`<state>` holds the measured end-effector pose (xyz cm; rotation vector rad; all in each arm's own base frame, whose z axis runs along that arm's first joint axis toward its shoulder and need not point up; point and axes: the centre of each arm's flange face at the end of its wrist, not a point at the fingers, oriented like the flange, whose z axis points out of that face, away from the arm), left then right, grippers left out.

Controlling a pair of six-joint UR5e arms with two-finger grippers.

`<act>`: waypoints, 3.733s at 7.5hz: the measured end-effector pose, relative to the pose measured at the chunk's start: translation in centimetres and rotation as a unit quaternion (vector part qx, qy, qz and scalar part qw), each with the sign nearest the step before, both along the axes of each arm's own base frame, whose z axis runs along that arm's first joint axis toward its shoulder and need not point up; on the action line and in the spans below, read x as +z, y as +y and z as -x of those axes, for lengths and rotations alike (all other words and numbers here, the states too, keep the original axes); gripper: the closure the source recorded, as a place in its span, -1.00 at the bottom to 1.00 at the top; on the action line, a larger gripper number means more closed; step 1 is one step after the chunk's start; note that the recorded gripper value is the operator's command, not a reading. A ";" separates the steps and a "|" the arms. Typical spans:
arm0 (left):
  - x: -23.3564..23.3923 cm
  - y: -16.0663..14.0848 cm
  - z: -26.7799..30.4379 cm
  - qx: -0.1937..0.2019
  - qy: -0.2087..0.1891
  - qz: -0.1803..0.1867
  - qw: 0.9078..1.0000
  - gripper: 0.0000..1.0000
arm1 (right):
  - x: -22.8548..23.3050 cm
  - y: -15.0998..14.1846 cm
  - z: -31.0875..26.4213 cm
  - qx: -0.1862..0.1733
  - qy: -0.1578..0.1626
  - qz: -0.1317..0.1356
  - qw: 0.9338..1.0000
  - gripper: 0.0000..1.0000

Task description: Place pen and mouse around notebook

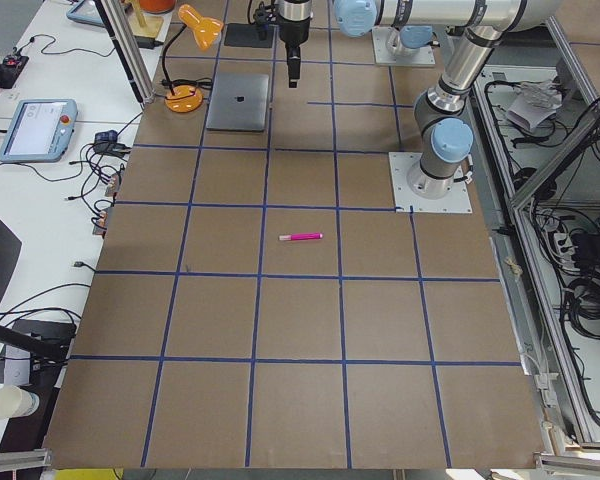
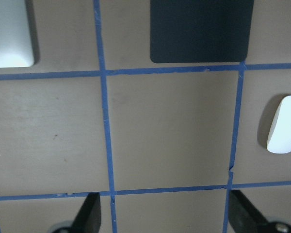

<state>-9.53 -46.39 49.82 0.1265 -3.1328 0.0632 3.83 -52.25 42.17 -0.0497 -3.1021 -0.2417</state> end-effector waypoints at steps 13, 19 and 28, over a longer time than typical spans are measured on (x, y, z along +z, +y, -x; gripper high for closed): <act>-30.6 1.8 -32.4 -0.001 0.008 -0.035 0.999 -0.64 | -24.5 6.3 23.5 0.002 0.003 0.032 0.999 -1.00; -32.9 2.5 -32.3 0.001 0.024 -0.055 0.998 1.00 | -24.9 6.3 23.7 0.015 -0.001 0.026 1.000 0.56; -28.6 0.0 -25.5 0.052 0.002 -0.033 0.998 1.00 | -20.7 -12.2 6.5 0.033 0.004 0.066 0.997 0.50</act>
